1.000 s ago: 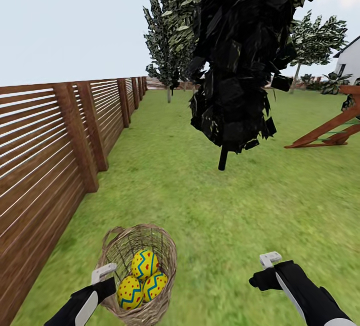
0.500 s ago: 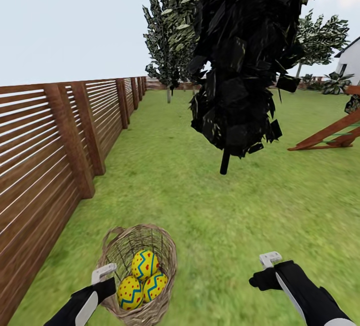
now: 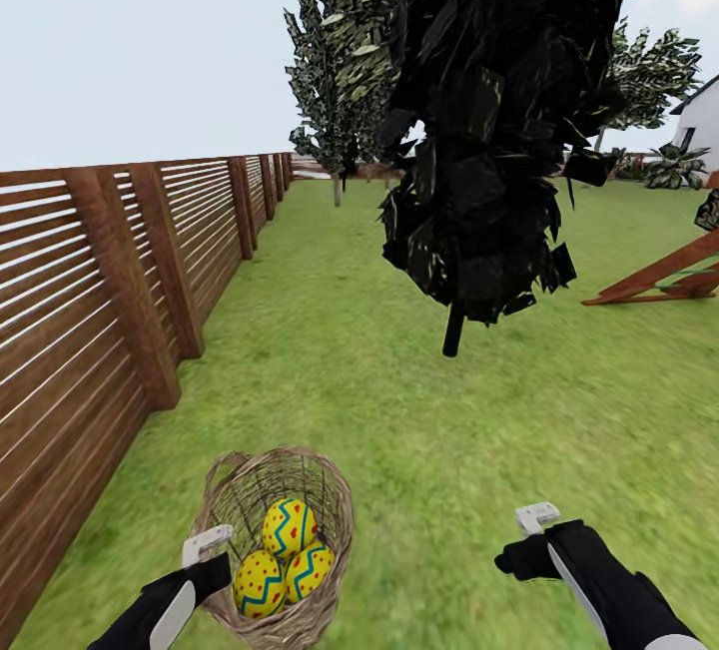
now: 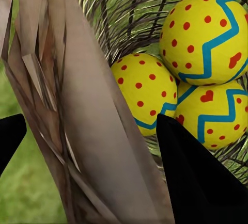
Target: Take the three Easter eggs out of the wicker basket on the lawn in the garden, then place them on the lawn next to a single tree (choose any tree) so that all three eggs are next to the same tree and none are left in the basket.
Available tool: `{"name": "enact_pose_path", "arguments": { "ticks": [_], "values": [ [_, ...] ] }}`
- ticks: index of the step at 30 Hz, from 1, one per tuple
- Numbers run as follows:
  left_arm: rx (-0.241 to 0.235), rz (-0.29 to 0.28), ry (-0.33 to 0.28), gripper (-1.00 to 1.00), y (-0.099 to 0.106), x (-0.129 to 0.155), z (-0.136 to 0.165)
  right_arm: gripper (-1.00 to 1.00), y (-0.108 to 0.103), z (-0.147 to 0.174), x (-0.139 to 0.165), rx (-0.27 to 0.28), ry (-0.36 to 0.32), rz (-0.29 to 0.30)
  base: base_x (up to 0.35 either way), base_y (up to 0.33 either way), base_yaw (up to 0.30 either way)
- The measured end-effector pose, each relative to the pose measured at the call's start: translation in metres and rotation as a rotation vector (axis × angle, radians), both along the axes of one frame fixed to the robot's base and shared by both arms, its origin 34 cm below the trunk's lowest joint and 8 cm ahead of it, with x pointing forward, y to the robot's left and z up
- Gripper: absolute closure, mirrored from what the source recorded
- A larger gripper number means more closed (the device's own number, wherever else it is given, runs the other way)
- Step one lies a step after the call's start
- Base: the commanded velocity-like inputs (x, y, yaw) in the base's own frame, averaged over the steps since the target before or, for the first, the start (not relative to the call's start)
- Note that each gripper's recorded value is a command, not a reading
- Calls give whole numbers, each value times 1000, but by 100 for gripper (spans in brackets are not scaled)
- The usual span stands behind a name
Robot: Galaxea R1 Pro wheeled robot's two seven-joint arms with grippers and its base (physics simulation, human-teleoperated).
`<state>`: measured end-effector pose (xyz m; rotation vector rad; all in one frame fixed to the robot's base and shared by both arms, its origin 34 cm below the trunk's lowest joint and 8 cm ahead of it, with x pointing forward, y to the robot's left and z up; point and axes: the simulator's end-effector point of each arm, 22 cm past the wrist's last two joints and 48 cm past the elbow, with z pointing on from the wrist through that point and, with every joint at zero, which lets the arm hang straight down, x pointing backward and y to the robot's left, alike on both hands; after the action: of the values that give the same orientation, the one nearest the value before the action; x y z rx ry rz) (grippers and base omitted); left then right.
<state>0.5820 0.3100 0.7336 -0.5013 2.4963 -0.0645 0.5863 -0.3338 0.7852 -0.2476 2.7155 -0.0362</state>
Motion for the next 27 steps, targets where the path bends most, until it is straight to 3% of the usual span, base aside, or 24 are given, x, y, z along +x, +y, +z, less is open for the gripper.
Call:
{"name": "enact_pose_path", "arguments": {
  "ticks": [23, 27],
  "values": [
    [0, -1, 2, 100, -1, -1, -1, -100, 0, -1, 0, -1, 1, 1, 339, 0, 0],
    [1, -2, 2, 100, -1, -1, -1, -100, 0, -1, 0, 0, 1, 0, 339, 0, 151]
  ]
}}
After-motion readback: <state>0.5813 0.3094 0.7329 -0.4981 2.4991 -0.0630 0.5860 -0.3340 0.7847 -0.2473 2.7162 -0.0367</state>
